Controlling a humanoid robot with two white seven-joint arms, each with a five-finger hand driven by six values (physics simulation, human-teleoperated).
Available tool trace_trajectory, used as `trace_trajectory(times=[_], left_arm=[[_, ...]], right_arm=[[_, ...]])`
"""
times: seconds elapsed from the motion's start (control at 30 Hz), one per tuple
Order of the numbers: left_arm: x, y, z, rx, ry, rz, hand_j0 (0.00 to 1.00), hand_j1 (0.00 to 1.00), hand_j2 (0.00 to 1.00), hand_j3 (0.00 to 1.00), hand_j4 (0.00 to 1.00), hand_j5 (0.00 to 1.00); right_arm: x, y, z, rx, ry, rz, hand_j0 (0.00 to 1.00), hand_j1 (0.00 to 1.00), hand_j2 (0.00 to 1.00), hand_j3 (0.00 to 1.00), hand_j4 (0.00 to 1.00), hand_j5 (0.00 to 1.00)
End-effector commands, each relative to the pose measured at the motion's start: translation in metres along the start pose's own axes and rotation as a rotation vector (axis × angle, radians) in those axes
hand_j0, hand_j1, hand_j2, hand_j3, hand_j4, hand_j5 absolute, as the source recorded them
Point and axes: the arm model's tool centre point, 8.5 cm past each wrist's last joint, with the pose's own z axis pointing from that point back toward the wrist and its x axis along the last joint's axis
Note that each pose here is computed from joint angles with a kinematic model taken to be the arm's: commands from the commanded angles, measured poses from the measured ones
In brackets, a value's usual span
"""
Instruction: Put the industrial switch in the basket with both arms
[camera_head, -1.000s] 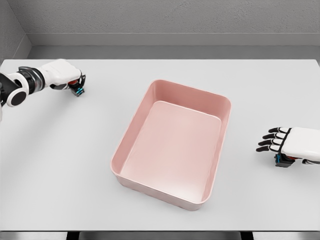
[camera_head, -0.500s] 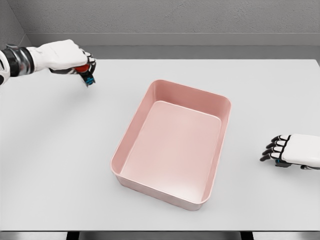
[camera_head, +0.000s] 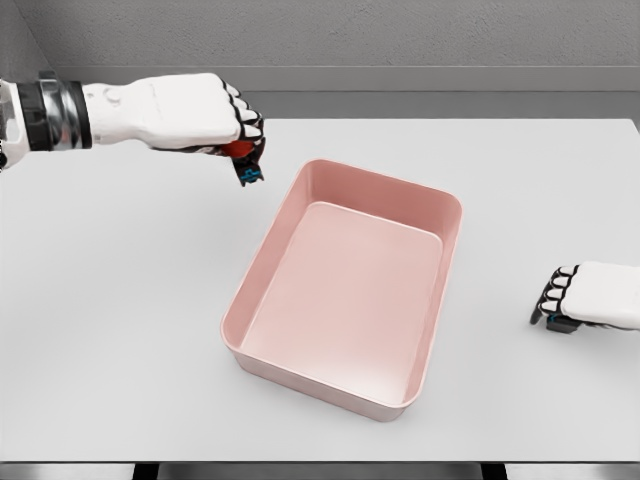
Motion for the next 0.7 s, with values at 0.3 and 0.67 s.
trace_trajectory(times=[0.3,0.67], left_arm=[[0.060,0.003,-0.026,0.028,-0.208,0.023,0.35,0.35,0.35,0.35,0.35,0.35],[0.092,-0.043,-0.044,-0.047,-0.299,0.117,0.37,0.37,0.37,0.37,0.37,0.37]], right_arm=[[-0.001,-0.004,-0.001,-0.011,0.005,0.010,0.54,0.54,0.54,0.54,0.54,0.54],[-0.015,-0.028,0.011,-0.072,0.056,0.043,0.54,0.54,0.54,0.54,0.54,0.54]])
